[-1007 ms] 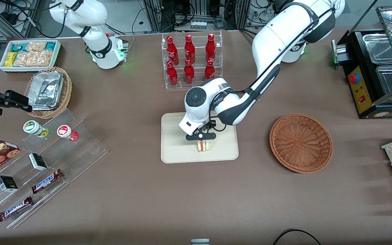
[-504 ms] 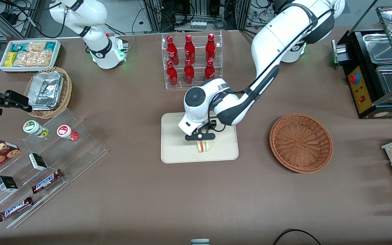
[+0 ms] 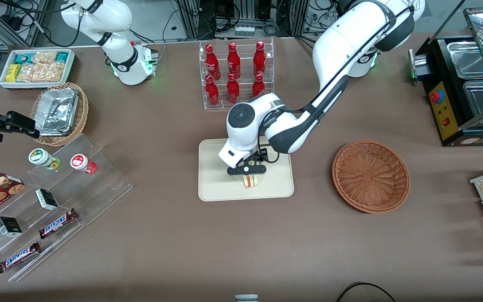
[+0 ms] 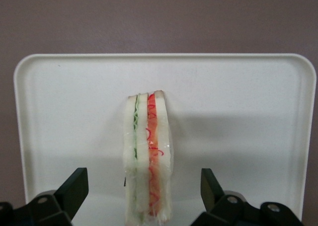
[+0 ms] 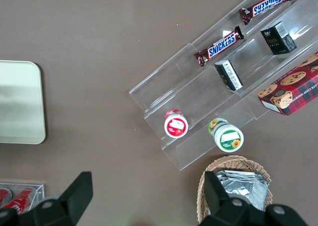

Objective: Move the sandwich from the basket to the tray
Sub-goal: 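Open the left gripper to release the sandwich and raise it away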

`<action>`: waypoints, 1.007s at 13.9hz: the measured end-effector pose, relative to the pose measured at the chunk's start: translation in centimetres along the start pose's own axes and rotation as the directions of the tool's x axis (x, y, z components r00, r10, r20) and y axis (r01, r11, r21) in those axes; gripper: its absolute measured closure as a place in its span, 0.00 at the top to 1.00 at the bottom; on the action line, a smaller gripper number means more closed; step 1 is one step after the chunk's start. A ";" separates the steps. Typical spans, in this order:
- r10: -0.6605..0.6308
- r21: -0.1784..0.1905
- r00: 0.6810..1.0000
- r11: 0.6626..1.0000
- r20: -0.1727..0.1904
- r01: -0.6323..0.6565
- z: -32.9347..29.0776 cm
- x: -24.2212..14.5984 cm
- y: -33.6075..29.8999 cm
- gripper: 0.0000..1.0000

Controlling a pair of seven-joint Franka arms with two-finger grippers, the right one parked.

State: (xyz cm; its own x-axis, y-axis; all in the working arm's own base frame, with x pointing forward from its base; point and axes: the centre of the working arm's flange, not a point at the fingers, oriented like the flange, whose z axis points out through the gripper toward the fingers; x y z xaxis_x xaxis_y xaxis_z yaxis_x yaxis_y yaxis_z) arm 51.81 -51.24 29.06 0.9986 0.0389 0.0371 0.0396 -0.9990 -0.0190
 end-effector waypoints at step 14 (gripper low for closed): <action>-0.143 0.033 0.990 0.989 0.003 0.143 -15.5 7.9 -14.8 1.00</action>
State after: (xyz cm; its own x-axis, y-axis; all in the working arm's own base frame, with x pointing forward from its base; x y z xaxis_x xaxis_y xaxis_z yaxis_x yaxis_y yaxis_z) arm 58.59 -36.46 45.14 0.9827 0.1817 0.0367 0.1833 -0.9820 -0.0460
